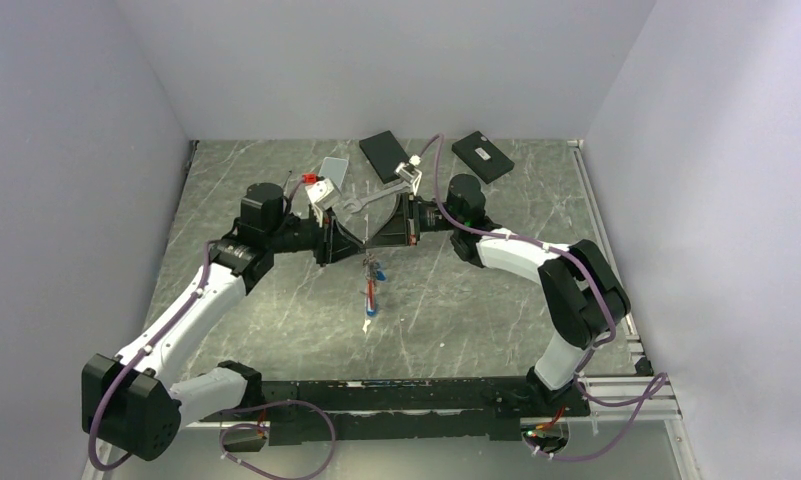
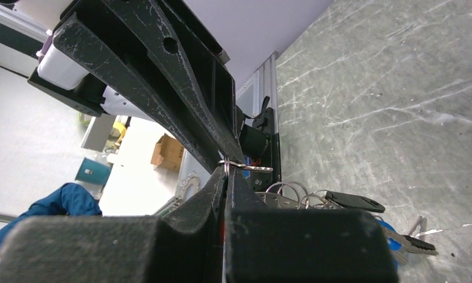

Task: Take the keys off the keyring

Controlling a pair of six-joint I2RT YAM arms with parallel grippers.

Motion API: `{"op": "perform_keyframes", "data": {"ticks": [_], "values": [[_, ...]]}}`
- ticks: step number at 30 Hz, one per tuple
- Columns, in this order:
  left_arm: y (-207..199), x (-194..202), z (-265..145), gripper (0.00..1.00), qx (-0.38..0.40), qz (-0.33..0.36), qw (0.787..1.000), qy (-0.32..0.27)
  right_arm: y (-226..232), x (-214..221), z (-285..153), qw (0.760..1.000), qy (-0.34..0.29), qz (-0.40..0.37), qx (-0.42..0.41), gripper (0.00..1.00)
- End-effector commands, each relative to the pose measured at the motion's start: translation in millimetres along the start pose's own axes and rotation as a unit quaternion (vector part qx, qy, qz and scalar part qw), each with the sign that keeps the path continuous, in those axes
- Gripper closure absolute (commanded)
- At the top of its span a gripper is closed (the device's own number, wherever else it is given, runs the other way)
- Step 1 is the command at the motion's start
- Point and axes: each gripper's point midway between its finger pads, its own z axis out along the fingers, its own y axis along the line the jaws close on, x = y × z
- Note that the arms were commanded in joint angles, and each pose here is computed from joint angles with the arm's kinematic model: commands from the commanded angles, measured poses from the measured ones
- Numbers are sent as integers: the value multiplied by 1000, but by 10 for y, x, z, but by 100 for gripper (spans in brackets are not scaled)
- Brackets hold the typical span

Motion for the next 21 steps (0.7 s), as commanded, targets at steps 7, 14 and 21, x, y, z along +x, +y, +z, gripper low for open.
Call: {"op": "perform_keyframes", "data": {"ticks": [7, 14, 21], "values": [[-12, -71, 2, 75, -7, -2, 1000, -9, 257, -148, 7, 999, -16, -48, -19, 100], [7, -61, 45, 85, -7, -9, 1000, -6, 271, -157, 10, 998, -17, -47, -24, 100], [41, -102, 31, 100, -27, -42, 999, -15, 234, -195, -20, 999, -27, -41, -15, 100]]}}
